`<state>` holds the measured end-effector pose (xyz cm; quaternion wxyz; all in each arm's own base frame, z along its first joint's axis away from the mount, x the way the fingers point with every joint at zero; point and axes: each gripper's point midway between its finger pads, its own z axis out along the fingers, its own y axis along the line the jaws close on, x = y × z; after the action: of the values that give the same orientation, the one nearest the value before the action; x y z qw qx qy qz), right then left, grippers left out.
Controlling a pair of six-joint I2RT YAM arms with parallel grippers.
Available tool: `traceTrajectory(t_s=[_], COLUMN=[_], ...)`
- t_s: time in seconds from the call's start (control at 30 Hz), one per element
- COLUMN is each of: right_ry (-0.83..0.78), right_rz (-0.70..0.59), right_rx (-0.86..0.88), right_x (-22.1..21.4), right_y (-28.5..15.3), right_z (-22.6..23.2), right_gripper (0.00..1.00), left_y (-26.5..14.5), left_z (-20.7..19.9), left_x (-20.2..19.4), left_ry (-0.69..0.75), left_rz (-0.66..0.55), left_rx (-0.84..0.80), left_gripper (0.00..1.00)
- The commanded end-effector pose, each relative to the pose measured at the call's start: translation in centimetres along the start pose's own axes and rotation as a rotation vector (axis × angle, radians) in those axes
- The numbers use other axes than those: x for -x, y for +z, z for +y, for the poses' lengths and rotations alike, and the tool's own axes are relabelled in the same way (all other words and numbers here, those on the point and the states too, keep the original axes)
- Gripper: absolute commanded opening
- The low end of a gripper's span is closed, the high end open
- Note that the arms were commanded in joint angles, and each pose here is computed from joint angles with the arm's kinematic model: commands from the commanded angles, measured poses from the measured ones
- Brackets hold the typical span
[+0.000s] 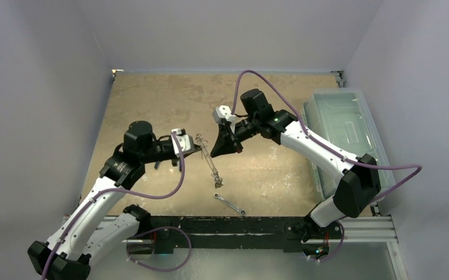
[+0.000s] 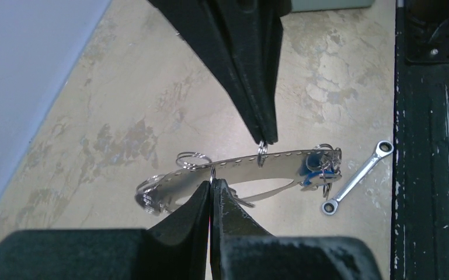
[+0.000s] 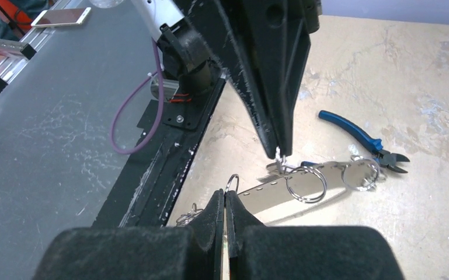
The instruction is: Remove the keys from the keyring
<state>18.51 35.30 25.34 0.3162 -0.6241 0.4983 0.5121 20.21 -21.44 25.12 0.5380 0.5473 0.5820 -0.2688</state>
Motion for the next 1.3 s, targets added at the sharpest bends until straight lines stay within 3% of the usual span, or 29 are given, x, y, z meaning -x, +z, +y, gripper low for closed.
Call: traceTrajectory(t_s=[0.0, 0.3, 0.57, 0.77, 1.0, 1.27], right_ry=[-0.048, -0.047, 0.069, 0.218, 0.357, 0.471], right_rz=[-0.028, -0.028, -0.017, 0.013, 0.103, 0.208], right_rx=[0.008, -0.001, -0.112, -0.256, -0.541, -0.647], right_x=[1.6, 1.6, -0.3, -3.3, -7.8, -12.1], right_y=[-0.7, -0.8, -2.2, -5.0, -7.5, -7.6], right_z=[0.9, 0.7, -1.3, -2.7, -6.3, -11.9], right_gripper=[0.0, 0.0, 0.0, 0.0, 0.0, 0.0], left_y=[-0.4, -0.1, 0.3, 0.3, 0.4, 1.3], left_z=[0.9, 1.6, 3.7, 5.4, 6.8, 6.7], left_x=[1.6, 0.2, -3.2, -4.4, -7.5, -11.0], left_ry=[-0.078, -0.251, -0.643, -0.701, -0.801, -0.937], left_rz=[-0.091, -0.094, -0.031, 0.012, 0.119, 0.245], left_rx=[0.025, 0.071, 0.149, 0.223, 0.328, 0.346], left_gripper=[0.0, 0.0, 0.0, 0.0, 0.0, 0.0])
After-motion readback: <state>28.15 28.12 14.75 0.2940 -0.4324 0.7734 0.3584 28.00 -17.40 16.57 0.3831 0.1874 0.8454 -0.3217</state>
